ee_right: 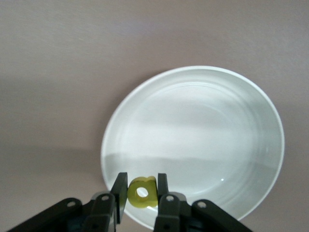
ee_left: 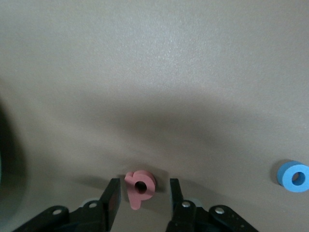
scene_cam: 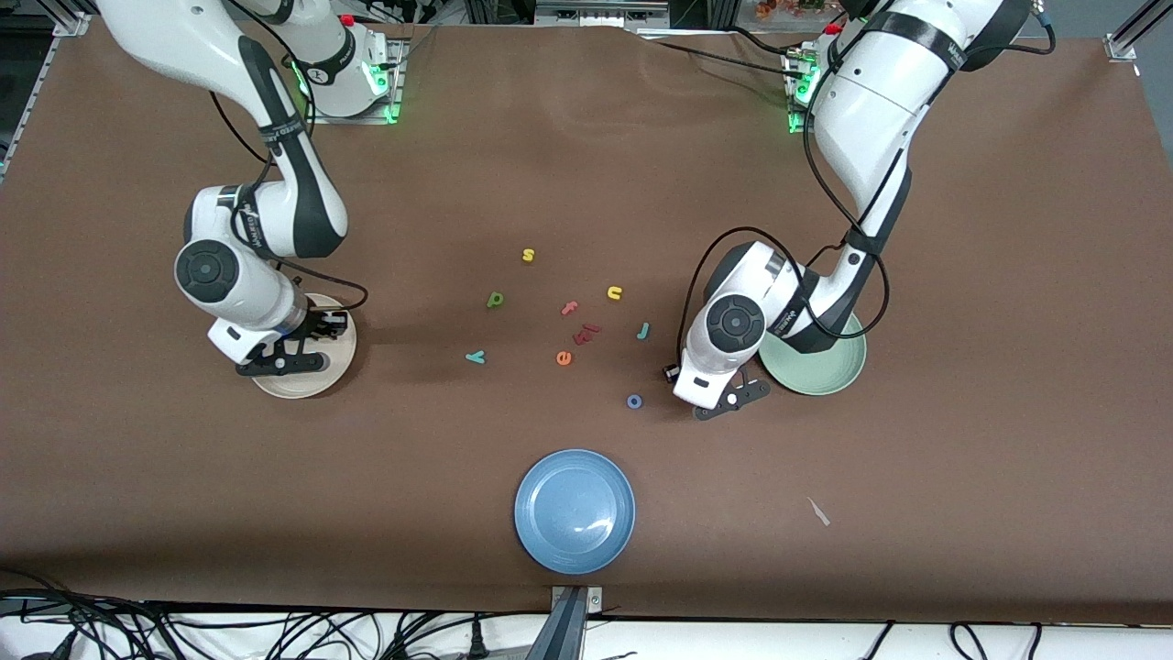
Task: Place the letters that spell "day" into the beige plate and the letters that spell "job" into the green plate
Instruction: 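Drop the yellow letter in the beige plate while the left gripper drops the pink p, then grasp the green d with the right gripper while the left gripper grasps the teal r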
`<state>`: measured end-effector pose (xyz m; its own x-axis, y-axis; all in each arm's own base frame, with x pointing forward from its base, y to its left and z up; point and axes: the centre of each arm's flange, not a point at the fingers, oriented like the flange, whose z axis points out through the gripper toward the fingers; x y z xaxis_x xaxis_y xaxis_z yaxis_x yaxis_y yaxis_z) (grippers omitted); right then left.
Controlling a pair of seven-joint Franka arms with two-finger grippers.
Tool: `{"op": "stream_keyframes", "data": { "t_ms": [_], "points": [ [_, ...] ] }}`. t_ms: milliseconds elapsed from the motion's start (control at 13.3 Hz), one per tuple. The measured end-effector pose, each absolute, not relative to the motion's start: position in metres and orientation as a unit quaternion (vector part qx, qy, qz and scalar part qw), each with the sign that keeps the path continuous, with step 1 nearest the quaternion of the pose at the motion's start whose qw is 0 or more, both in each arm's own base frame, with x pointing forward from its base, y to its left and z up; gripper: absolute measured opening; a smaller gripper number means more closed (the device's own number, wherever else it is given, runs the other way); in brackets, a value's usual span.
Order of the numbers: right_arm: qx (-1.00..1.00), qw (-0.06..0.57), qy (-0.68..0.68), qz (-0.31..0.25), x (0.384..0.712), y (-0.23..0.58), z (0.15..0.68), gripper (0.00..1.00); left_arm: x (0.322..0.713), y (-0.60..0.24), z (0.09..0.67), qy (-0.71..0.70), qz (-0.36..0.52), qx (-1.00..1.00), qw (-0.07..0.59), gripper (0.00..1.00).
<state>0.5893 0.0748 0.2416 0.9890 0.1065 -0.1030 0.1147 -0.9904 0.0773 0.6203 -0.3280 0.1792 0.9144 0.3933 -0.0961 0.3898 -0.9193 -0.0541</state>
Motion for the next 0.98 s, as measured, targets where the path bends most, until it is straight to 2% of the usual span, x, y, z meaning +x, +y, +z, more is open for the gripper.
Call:
{"op": "stream_keyframes", "data": {
  "t_ms": [150, 225, 301, 451, 752, 977],
  "points": [
    [0.996, 0.041, 0.06, -0.05, 0.592, 0.069, 0.24, 0.54, 0.619, -0.328, 0.174, -0.2, 0.056, -0.978, 0.019, 0.42],
    [0.996, 0.038, 0.064, -0.047, 0.593, 0.076, 0.243, 0.65, 0.619, -0.328, 0.174, -0.201, 0.056, -0.978, 0.018, 0.31],
    [0.997, 0.029, 0.064, -0.044, 0.594, 0.088, 0.245, 0.76, 0.619, -0.328, 0.174, -0.203, 0.057, -0.977, 0.016, 0.26],
    [0.998, -0.001, 0.04, -0.042, 0.594, 0.119, 0.249, 0.99, 0.62, -0.325, 0.174, -0.214, 0.064, -0.975, 0.009, 0.26],
    [0.997, -0.027, -0.055, -0.053, 0.584, 0.2, 0.242, 1.0, 0.624, -0.313, 0.197, -0.219, 0.079, -0.972, 0.027, 0.26],
    [0.992, -0.023, -0.112, -0.057, 0.558, 0.268, 0.238, 1.0, 0.64, -0.258, 0.241, -0.189, 0.105, -0.975, 0.046, 0.26]
  ]
}}
